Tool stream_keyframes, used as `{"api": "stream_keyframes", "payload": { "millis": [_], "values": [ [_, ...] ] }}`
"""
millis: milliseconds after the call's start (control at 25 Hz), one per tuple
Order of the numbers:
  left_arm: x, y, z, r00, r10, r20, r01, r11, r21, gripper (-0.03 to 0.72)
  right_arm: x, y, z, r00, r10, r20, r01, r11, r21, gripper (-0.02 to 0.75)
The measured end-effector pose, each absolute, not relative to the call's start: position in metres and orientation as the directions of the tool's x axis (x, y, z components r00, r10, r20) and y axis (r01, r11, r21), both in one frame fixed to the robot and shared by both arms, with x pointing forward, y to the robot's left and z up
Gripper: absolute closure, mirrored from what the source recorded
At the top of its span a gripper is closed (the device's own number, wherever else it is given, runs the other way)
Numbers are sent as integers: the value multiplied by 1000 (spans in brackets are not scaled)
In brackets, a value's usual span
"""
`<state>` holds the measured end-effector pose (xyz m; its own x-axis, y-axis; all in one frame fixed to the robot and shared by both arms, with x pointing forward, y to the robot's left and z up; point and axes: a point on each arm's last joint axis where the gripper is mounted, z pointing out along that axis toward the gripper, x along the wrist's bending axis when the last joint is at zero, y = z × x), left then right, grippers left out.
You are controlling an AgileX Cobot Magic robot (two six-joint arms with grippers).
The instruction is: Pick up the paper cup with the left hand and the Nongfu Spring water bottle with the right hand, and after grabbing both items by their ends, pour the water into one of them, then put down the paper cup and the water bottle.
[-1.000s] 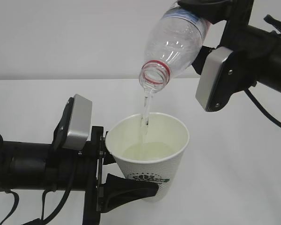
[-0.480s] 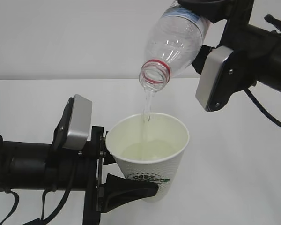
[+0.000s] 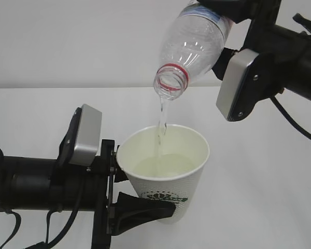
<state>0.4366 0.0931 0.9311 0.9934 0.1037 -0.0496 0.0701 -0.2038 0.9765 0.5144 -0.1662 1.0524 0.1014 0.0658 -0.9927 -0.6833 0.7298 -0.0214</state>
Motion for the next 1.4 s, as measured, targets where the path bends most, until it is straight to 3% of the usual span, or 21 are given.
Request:
{"api": "stream_keyframes", "payload": {
  "millis": [1400],
  "values": [
    [436,93,931,994,98,-48,68,-204,977,226,514,-166,1053,103,67,-992,-684,729,-21,244]
  ]
}}
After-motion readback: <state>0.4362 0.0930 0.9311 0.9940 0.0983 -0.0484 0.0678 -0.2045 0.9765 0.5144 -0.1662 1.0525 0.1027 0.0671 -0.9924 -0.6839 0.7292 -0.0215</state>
